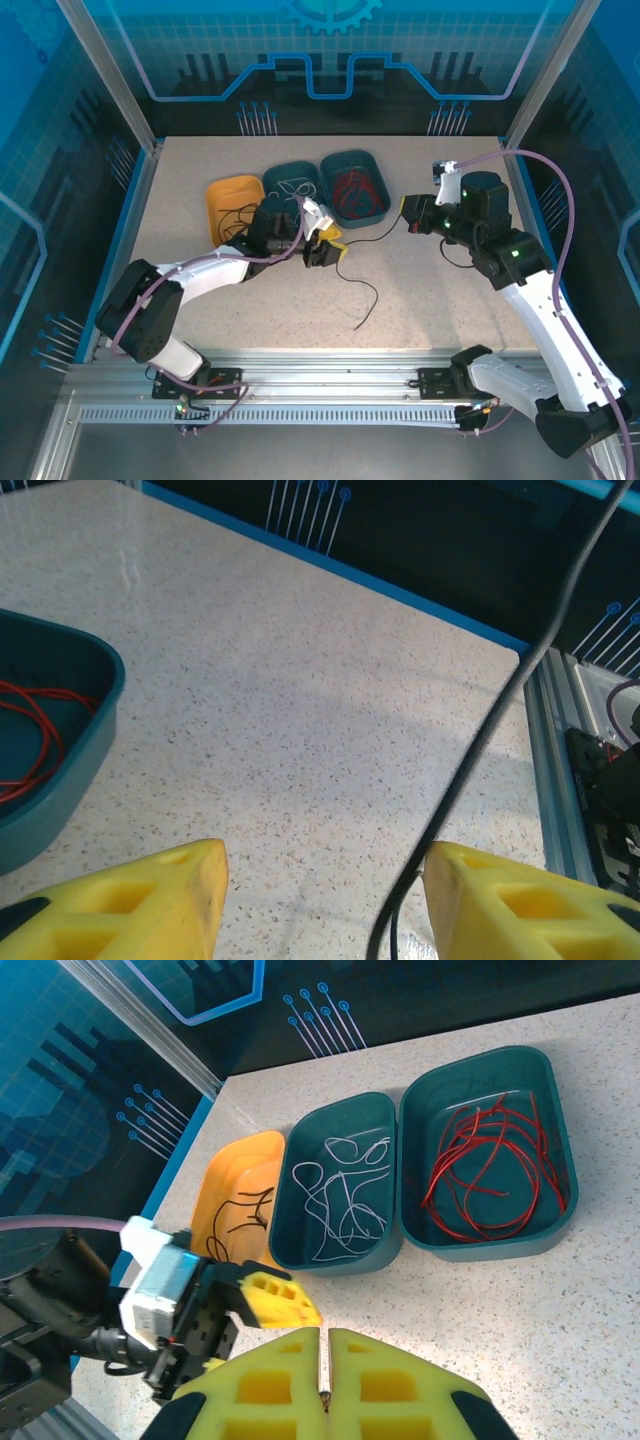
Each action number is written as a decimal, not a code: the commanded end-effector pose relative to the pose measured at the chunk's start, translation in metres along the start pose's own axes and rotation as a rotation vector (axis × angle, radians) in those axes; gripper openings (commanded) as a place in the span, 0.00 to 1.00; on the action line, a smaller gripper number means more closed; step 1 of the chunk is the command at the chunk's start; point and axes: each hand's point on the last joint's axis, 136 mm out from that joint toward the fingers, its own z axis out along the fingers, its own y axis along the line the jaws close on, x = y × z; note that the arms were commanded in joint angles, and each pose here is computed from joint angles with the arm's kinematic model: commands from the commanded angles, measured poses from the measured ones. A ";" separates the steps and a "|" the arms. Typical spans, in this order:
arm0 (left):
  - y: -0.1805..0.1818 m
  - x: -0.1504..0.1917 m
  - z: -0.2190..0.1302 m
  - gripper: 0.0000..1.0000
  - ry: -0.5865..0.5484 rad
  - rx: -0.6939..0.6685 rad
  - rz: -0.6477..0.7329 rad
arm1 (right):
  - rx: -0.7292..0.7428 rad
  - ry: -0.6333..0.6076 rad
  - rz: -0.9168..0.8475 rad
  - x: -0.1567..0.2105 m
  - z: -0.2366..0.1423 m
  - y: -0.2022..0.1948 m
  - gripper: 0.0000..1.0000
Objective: Untangle the cables
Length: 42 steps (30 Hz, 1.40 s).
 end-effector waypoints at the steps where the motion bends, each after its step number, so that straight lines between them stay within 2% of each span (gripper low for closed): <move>1: -0.005 0.000 0.013 0.52 0.027 0.042 0.012 | -0.063 -0.042 -0.018 -0.015 -0.009 0.021 0.00; 3: -0.004 0.001 0.017 0.45 0.035 0.047 -0.005 | -0.064 -0.046 -0.021 -0.015 -0.010 0.022 0.00; 7: 0.002 -0.005 0.016 0.13 0.011 0.002 -0.025 | -0.009 -0.043 -0.016 -0.011 -0.009 0.010 0.00; 9: 0.011 -0.009 0.010 0.01 -0.003 -0.070 -0.037 | 0.049 -0.032 -0.008 -0.006 -0.007 -0.002 0.00; 12: 0.021 -0.023 -0.005 0.00 -0.049 -0.164 -0.059 | 0.191 0.006 0.014 0.011 -0.002 -0.034 0.00; 15: 0.015 -0.045 -0.023 0.00 -0.131 -0.184 -0.058 | 0.325 0.062 0.055 0.039 0.007 -0.068 0.00; 24: -0.002 -0.101 -0.065 0.00 -0.289 -0.260 -0.049 | 0.357 0.239 0.195 0.114 0.065 -0.104 0.00; 30: -0.014 -0.121 -0.080 0.00 -0.357 -0.245 -0.074 | 0.170 0.280 0.208 0.125 0.122 -0.063 0.00; 35: -0.006 -0.135 -0.102 0.00 -0.371 -0.371 -0.061 | 0.080 0.338 0.135 0.129 0.156 -0.020 0.01; 37: 0.002 -0.135 -0.111 0.00 -0.339 -0.445 -0.050 | 0.059 0.340 0.108 0.125 0.160 -0.008 0.13; 41: 0.023 -0.126 -0.134 0.00 -0.264 -0.587 -0.039 | 0.058 0.299 0.061 0.102 0.153 0.000 0.26; 42: 0.029 -0.125 -0.141 0.00 -0.255 -0.620 -0.037 | 0.055 0.287 0.040 0.095 0.148 0.002 0.32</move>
